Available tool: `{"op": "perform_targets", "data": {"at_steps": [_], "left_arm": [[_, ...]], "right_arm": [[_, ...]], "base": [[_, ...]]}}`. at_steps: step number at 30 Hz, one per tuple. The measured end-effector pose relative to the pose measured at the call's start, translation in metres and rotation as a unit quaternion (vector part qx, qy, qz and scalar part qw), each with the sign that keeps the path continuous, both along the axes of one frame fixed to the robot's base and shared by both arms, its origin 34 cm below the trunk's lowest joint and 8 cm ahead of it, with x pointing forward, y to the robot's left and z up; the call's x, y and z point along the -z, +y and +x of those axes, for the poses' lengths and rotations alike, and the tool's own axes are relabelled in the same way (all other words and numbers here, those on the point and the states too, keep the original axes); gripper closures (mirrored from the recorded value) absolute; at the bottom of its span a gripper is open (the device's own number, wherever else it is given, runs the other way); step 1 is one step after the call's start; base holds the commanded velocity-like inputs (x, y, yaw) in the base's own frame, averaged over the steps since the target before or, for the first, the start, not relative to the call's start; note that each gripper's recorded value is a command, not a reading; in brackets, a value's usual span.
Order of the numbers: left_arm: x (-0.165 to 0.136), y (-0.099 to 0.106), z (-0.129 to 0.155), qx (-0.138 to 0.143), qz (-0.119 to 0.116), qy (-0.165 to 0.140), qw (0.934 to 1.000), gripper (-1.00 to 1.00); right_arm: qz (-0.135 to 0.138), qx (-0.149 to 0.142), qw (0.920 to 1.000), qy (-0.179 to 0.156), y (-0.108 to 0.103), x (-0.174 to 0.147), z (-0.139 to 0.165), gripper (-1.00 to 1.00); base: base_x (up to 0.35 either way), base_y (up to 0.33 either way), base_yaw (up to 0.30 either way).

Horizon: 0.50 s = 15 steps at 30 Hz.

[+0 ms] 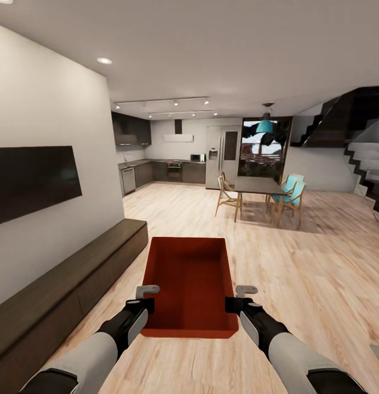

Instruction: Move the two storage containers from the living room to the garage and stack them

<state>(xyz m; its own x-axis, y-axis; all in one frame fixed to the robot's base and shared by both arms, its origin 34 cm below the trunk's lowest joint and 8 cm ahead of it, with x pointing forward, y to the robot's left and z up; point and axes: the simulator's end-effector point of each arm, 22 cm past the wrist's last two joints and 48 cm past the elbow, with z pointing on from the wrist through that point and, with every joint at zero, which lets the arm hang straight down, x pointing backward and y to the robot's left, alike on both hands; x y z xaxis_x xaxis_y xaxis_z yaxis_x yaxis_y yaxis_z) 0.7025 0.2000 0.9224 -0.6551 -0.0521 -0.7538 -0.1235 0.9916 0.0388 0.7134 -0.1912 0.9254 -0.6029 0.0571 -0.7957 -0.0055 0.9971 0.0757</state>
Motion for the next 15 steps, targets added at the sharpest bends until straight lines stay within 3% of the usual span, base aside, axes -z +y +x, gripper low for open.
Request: {"op": "perform_targets", "data": {"at_steps": [9,15], "left_arm": [[-0.0012,0.0001,0.0009,0.001,0.002,-0.002,1.0,1.0],[-0.0008,-0.0002,-0.0001,0.0,-0.001,0.0,1.0,1.0]], "right_arm": [[0.001,0.001,1.0,-0.002,0.0,-0.0005,0.0004,1.0],[-0.001,0.0,1.0,0.0,-0.0001,-0.0012,0.0001,1.0]], "base": [[0.321,0.0,-0.011],[0.321,0.0,-0.201]]}}
